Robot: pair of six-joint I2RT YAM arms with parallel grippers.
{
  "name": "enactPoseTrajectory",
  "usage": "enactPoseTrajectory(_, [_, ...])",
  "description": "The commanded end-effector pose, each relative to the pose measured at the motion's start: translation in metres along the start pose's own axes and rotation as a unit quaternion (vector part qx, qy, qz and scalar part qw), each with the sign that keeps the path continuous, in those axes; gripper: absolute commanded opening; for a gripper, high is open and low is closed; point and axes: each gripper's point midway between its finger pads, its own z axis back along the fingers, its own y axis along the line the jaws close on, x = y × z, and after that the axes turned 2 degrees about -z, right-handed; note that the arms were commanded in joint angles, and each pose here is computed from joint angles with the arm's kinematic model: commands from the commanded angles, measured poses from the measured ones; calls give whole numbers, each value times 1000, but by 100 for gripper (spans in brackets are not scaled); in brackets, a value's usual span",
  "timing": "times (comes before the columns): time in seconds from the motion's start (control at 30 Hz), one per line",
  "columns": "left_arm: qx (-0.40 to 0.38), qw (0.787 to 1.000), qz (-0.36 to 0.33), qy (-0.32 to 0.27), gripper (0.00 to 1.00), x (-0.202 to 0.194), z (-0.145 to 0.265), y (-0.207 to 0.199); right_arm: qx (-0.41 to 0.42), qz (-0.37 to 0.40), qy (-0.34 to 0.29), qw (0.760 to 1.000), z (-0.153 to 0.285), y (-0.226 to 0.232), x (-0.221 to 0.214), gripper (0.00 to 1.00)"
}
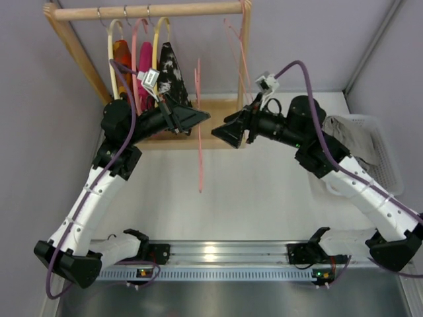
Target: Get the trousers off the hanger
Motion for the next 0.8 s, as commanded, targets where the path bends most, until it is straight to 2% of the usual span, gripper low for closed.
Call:
enactPoseTrajectory(0.0, [-40, 998, -42, -36, 0, 22, 2, -32, 41, -19, -50, 998, -21, 41, 24, 81])
enactPoseTrajectory(0.23, [-47, 996, -56, -48, 0, 27, 5, -41, 65, -47, -16, 997, -49, 62, 0, 72])
enactPoseTrajectory(0.47, [-43, 994, -71, -71, 0, 36, 7, -43, 71, -49, 3, 996, -40, 80, -28, 52])
enactPoseTrajectory(0.57, [-40, 994, -67, -72, 0, 36, 6, -41, 67, -53, 10, 996, -39, 79, -39, 37])
enactPoseTrajectory(0.6, [-39, 995, -66, -71, 0, 36, 5, -39, 67, -52, 11, 996, -39, 79, -41, 27])
enactPoseTrajectory(0.77, [-34, 995, -62, -74, 0, 37, 3, -34, 63, -62, 11, 996, -35, 79, -40, 8])
